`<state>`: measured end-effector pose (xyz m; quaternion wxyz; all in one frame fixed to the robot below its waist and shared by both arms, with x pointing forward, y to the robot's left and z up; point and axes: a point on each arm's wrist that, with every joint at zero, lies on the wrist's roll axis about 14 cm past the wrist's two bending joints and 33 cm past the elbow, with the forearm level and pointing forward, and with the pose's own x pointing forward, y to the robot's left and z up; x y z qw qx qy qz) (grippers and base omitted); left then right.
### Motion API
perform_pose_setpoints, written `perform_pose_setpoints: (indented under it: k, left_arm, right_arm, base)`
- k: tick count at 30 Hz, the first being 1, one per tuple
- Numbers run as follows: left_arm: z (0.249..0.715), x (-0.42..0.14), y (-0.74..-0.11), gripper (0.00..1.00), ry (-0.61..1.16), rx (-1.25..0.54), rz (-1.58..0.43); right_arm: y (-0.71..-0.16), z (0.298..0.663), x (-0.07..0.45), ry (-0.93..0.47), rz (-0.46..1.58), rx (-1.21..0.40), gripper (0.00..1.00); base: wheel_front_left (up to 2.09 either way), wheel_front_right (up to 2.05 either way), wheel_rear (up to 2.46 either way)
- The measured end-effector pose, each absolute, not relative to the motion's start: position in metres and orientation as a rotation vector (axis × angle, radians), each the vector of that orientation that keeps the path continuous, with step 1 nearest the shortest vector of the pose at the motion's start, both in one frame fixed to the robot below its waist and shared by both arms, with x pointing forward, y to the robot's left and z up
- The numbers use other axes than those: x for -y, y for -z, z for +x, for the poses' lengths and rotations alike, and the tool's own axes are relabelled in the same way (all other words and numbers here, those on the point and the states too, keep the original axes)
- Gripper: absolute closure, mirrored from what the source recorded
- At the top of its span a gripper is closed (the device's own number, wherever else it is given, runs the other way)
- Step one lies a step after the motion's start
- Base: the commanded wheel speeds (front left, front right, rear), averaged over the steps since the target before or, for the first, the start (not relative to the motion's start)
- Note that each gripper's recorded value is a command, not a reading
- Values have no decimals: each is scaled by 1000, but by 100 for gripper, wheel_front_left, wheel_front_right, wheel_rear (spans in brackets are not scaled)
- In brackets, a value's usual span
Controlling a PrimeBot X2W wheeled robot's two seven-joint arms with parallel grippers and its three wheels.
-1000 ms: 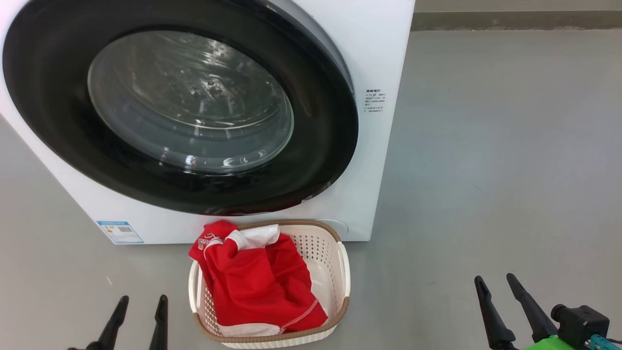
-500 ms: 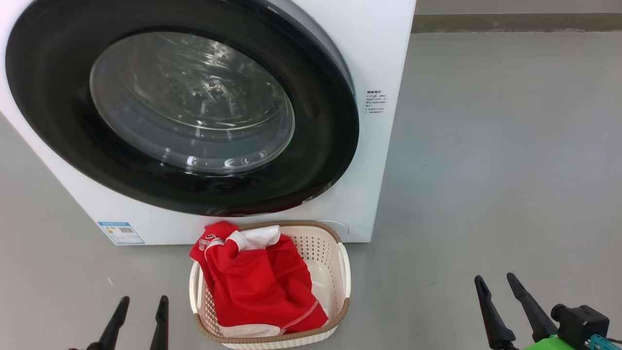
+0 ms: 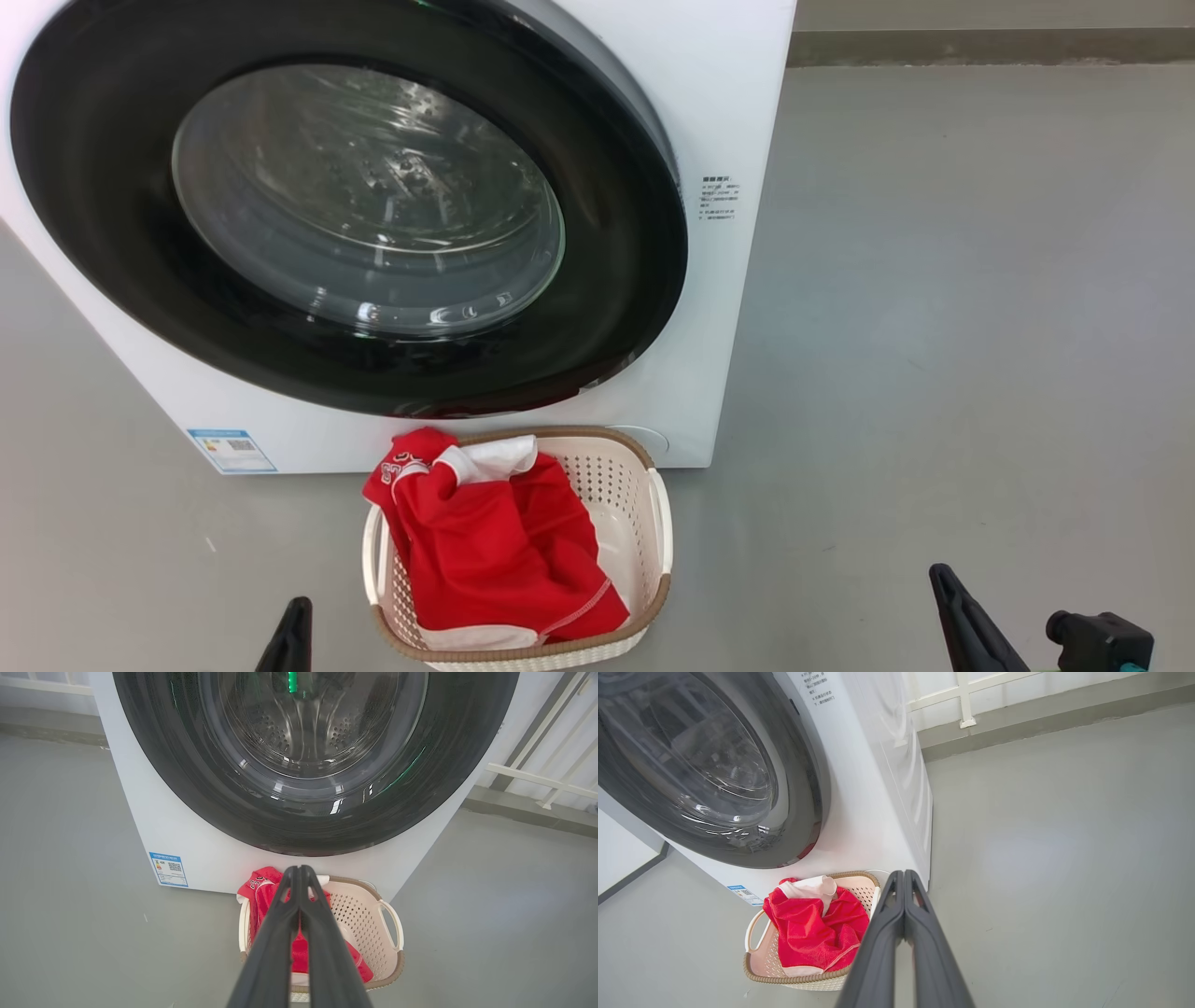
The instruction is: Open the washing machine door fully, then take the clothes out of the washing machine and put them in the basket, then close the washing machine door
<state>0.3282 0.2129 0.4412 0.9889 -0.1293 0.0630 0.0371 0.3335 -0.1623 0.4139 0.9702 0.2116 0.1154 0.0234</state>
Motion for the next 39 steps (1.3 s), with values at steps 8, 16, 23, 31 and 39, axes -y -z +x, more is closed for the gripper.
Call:
perform_pose_setpoints:
  k: [8,16,23,31,39]
  left_arm:
    - [329,-214,-440,100,-92,-134,-334]
    - [330,-214,-438,100,-108,-142,-417]
    - [331,-215,-438,100,-121,-145,-489]
    - [334,-214,-439,100,-132,-146,-577]
    - [336,-214,-440,100,-142,-144,-666]
  right_arm:
    - [-413,334,167,-18,490,-241,100]
    - [-414,334,171,13,569,-244,100]
    - [-415,335,175,39,633,-245,100]
    - [-420,341,179,59,709,-229,100]
    - [-422,342,181,79,782,-227,100]
  base:
    - [0,0,0]
    - [0,0,0]
    - [0,0,0]
    - [0,0,0]
    - [0,0,0]
